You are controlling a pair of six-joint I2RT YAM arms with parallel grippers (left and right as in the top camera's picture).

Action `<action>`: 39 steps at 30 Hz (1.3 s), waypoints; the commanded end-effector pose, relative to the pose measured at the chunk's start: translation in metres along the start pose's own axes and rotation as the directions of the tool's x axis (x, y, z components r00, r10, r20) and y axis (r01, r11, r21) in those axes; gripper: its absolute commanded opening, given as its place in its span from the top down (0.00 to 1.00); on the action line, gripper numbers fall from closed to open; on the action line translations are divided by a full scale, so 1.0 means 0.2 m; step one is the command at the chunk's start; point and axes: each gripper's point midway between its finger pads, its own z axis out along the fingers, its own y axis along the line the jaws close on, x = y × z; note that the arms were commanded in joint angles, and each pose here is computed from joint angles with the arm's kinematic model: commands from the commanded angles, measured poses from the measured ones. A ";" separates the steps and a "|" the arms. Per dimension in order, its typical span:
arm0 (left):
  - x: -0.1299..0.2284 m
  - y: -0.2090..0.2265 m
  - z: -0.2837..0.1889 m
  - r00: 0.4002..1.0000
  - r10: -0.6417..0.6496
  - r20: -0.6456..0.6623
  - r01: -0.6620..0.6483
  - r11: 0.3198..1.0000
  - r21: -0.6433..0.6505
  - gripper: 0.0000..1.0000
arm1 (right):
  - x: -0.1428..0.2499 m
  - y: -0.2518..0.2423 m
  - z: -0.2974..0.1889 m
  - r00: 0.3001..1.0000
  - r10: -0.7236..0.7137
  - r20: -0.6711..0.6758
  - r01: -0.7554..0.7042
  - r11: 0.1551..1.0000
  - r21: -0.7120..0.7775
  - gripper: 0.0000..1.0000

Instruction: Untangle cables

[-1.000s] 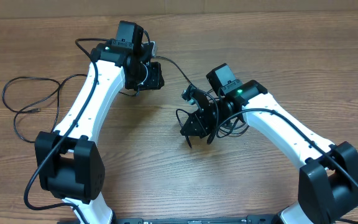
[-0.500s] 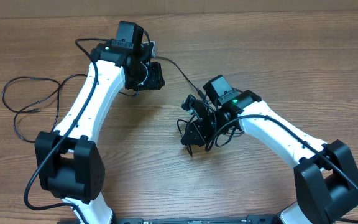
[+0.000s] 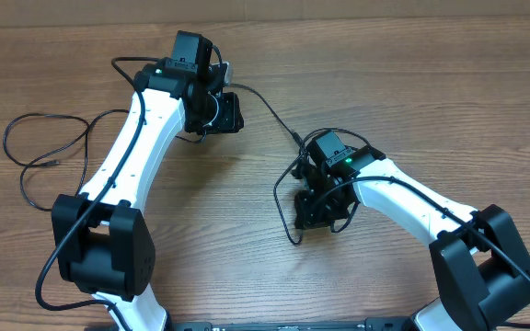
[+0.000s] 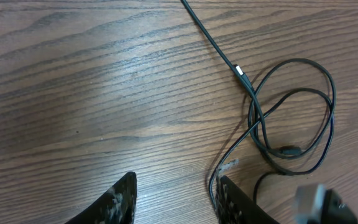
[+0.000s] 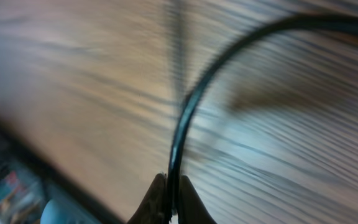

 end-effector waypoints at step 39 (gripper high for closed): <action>-0.01 -0.07 -0.03 0.996 -0.076 0.036 0.077 0.997 -0.026 0.40 | -0.30 -0.40 -0.60 0.864 0.404 0.301 -0.478 0.846 0.236 0.50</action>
